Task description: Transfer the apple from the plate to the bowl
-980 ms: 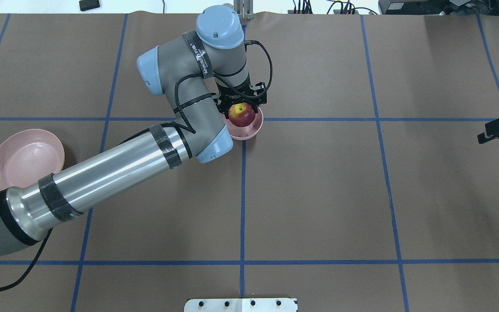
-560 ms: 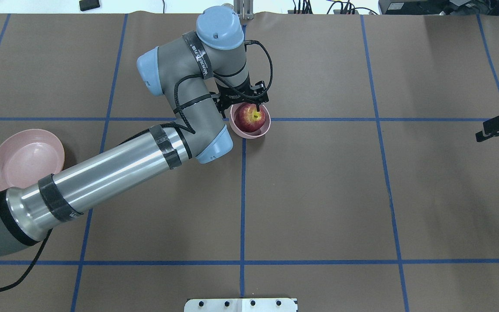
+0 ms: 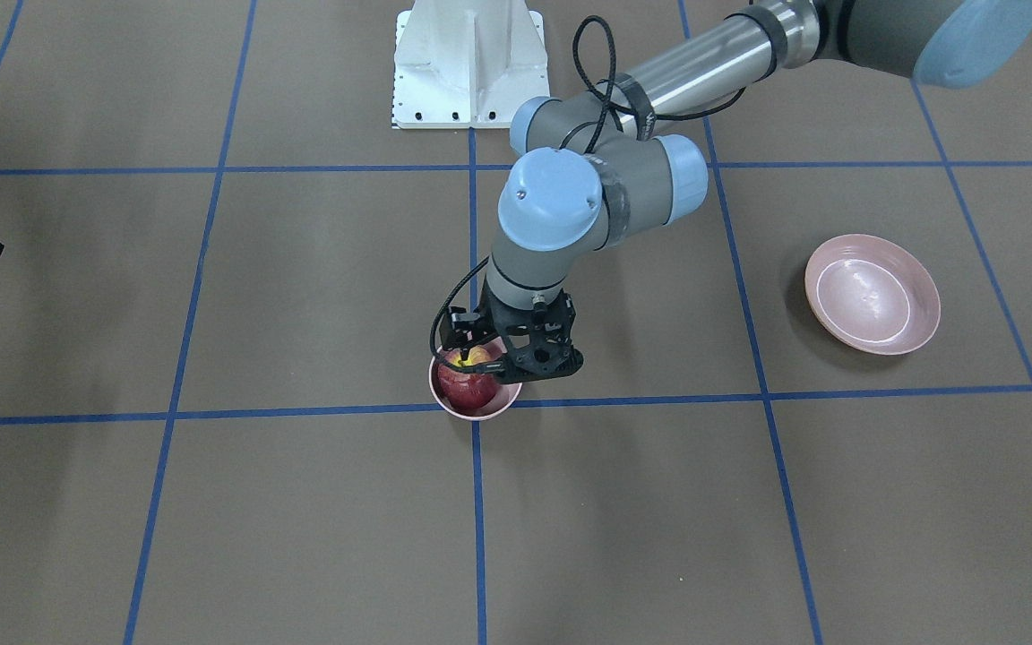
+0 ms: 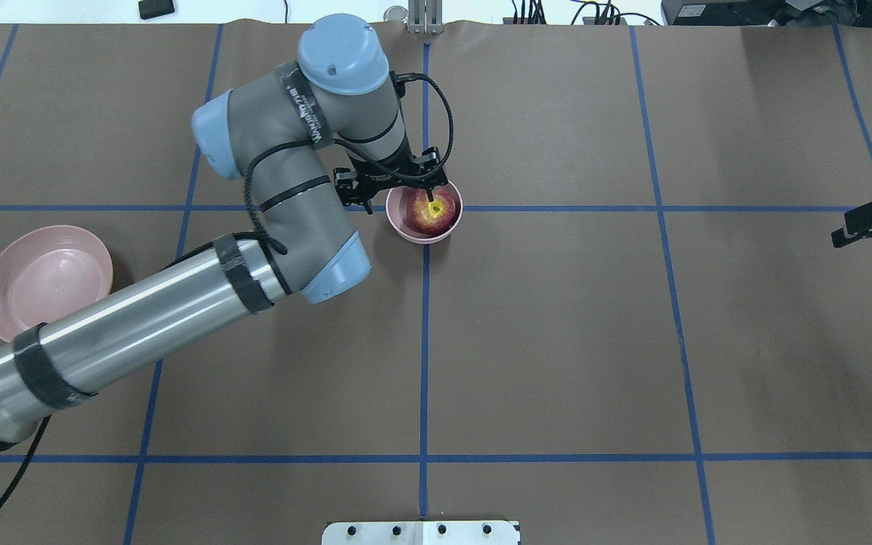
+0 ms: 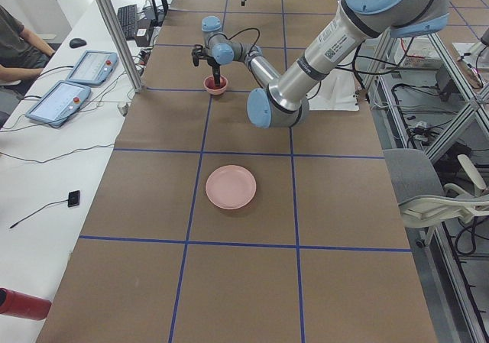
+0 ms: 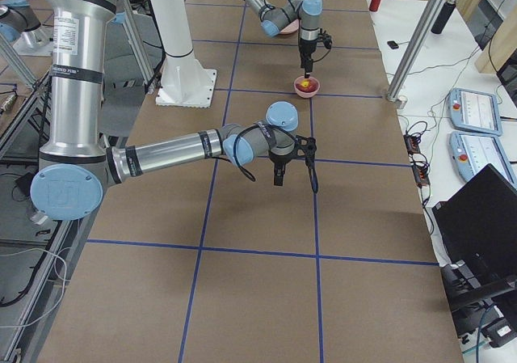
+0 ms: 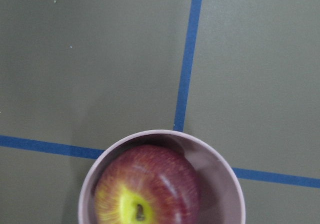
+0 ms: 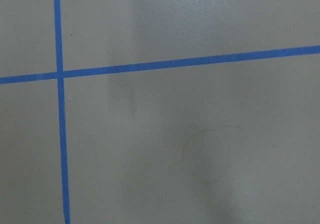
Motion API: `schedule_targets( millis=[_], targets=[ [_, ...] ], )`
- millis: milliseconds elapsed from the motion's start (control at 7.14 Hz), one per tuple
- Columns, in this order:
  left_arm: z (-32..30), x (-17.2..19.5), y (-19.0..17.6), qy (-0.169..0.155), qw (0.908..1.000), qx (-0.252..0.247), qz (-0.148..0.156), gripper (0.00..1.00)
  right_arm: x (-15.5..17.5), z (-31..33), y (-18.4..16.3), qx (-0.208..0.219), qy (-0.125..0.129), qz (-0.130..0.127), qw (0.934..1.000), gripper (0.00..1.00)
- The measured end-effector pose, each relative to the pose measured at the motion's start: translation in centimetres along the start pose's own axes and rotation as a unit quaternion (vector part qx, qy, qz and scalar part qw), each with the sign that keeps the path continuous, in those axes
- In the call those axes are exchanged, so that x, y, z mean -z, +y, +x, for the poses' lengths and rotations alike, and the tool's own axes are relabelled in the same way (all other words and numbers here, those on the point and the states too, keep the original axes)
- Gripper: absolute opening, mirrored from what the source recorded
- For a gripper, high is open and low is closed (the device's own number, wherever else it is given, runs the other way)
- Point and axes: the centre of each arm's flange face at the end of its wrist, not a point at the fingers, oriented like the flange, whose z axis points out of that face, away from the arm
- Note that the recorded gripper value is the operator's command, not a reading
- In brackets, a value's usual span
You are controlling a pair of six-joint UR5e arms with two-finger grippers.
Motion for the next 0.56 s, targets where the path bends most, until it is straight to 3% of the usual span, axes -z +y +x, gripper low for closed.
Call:
schedule_targets(
  millis=[280,560],
  targets=[
    [-9.2,3.8,2.2,-0.013,0.999,-0.042,0.007,0.97,0.0,0.3,0.1,0.001,0.002,-0.001,1.0,1.0],
    [-24.2,8.3,2.4,-0.034,0.9933,-0.11,0.009,0.97,0.0,0.7,0.2,0.001,0.003,0.0,1.0,1.0]
  ],
)
